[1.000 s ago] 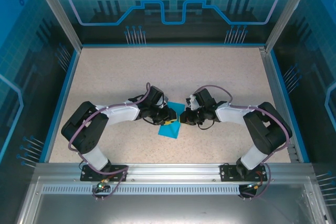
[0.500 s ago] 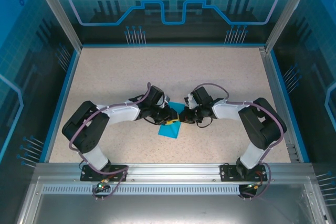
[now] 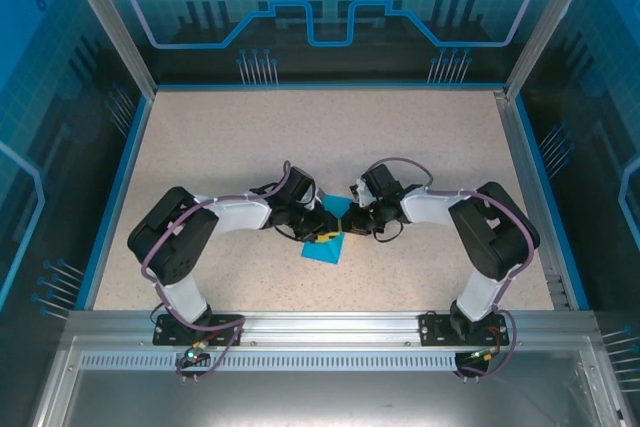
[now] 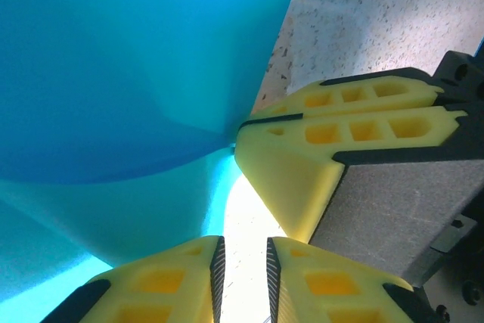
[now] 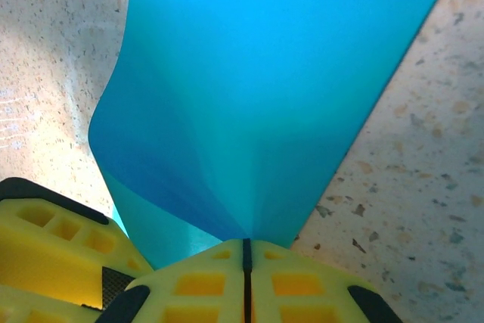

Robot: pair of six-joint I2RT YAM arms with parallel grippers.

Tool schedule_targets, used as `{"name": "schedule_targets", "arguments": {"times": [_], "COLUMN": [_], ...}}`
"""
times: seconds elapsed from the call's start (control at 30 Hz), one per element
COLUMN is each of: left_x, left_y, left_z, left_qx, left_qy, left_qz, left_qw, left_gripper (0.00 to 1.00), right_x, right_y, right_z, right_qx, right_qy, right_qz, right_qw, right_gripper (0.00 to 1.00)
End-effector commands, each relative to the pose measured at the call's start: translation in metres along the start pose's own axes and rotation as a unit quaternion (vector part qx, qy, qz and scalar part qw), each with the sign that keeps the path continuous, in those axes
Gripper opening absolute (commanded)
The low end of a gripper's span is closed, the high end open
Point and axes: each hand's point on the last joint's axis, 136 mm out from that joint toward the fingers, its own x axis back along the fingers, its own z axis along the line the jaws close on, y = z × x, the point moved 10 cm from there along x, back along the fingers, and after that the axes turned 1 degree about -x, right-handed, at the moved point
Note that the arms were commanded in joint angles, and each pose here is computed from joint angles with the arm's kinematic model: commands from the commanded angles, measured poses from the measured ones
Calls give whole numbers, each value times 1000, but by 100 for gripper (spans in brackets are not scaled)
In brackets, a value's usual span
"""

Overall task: Fold a paper plane with a square sheet of paper (pick it up from the middle)
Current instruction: Fold the triangle a second time at the center of the table.

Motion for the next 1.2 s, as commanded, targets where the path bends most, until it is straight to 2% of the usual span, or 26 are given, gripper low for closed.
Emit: {"name": "schedule_targets", "arguments": {"times": [0.0,1.17], "left_x": [-3,-11], "left_y": [2,4], "left_z": [-5,2], "left_qx": [-14,-12], "left_qy": [-10,3], "left_qz": [12,23], "left_qw": [1000,1000], "left_gripper": [25,25], "right_x": [-1,0], "right_y": [4,8], "right_z": [1,-2], "right_qx": [5,1], "right_qy": [-7,-20], "right_qz": [3,-2], "right_qw": [1000,1000], "right_gripper": [9,9]}}
